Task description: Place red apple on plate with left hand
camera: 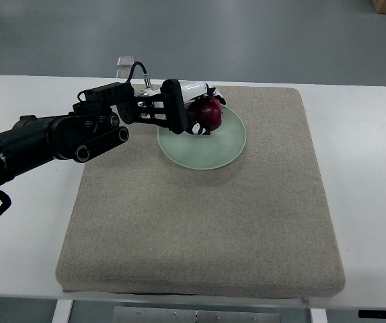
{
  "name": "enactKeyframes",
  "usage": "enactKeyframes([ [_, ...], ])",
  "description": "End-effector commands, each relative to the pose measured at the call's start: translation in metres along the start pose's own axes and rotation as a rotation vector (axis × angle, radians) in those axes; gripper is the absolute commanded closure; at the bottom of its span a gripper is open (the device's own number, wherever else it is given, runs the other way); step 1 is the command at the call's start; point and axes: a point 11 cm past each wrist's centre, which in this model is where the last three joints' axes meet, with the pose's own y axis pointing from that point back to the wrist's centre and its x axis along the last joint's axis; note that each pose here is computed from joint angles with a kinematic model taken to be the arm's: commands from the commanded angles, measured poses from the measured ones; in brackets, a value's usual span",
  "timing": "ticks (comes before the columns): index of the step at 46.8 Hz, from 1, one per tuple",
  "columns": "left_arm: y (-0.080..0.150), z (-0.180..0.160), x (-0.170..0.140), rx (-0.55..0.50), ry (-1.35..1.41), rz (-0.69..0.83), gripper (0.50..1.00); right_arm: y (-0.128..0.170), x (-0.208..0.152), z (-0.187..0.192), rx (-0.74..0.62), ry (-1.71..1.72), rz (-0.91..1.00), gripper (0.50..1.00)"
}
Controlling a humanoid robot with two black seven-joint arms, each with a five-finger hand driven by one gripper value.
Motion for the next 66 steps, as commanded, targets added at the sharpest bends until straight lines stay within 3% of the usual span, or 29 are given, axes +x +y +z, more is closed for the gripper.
enactKeyframes([
  [1,-0.001,-0.001,-0.007,0.003,0.004,-0.011,0.754,0.000,0.000,0.000,0.000,0.000,0.000,0.568],
  [19,-0.001,-0.001,-0.015,-0.001,0.006,-0.030,0.692,0.000,0.000,0.000,0.000,-0.001,0.000,0.570],
  [24,-0.001,-0.002,-0.017,-0.001,0.010,-0.039,0.619,0.000,0.000,0.000,0.000,-0.001,0.001,0.568],
  [29,0.000,-0.004,-0.022,0.004,0.006,-0.052,0.607,0.000,0.000,0.000,0.000,0.000,0.000,0.568],
  [37,0.001,-0.005,-0.025,0.006,0.005,-0.060,0.525,0.000,0.000,0.000,0.000,0.000,0.000,0.568],
  [49,0.002,-0.008,-0.022,0.013,0.003,-0.053,0.508,0.000,0.000,0.000,0.000,0.000,0.000,0.568],
  [66,0.012,-0.043,0.002,0.098,-0.011,0.014,0.508,0.000,0.000,0.000,0.000,0.000,0.000,0.570],
])
